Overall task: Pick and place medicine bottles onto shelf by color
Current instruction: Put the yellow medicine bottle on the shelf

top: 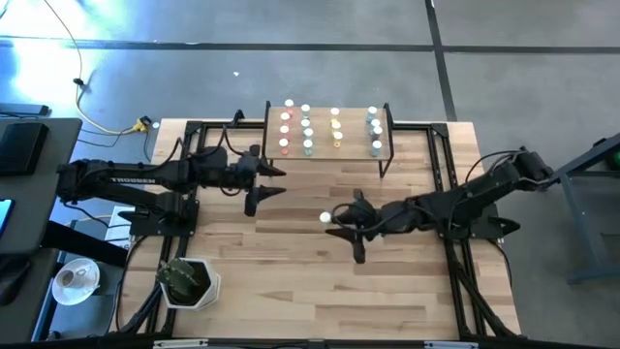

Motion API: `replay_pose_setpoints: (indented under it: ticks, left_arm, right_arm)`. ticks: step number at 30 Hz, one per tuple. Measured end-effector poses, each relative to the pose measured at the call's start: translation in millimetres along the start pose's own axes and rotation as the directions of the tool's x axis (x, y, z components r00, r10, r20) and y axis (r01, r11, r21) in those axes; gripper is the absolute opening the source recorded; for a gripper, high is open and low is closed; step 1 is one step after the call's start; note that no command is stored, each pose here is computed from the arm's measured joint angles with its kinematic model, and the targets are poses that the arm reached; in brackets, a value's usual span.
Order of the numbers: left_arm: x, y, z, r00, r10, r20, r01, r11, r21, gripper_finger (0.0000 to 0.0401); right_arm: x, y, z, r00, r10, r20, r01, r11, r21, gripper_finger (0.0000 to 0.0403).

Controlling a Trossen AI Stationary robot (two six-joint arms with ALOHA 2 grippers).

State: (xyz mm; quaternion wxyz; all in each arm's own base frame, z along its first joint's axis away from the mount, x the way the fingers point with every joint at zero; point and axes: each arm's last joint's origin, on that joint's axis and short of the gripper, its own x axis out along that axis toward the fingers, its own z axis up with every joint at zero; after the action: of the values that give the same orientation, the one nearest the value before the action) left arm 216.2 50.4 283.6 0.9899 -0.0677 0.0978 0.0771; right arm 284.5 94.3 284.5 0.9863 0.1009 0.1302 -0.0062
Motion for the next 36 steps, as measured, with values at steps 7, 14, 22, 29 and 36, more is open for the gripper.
replay_pose_setpoints:
  ticks: [7,14,22,29,36]
  left_arm:
    - [10.9,-13.3,4.6,0.994,-0.059,0.088,0.057,0.998,0.02,0.0223]
    - [35.6,-29.6,0.0,0.977,-0.137,0.165,0.13,0.99,0.05,0.0223]
    - [57.6,-40.7,-5.9,0.946,-0.189,0.263,0.177,0.982,0.069,0.0223]
    - [72.6,-46.6,-13.6,0.943,-0.208,0.259,0.198,0.978,0.065,0.0223]
    - [88.7,-56.3,-6.4,0.935,-0.241,0.26,0.23,0.971,0.071,0.0223]
  right_arm:
    - [2.3,-9.4,16.2,0.992,0.067,0.106,-0.052,0.989,-0.14,0.0085]
    - [4.0,-16.4,21.2,0.988,0.076,0.133,-0.052,0.984,-0.171,0.0085]
    - [4.0,-16.2,21.1,0.988,0.079,0.132,-0.056,0.984,-0.171,0.0085]
    - [4.9,-18.0,21.1,0.989,0.072,0.131,-0.049,0.984,-0.171,0.0085]
    - [5.2,-18.6,18.5,0.992,0.066,0.105,-0.046,0.983,-0.176,0.0085]
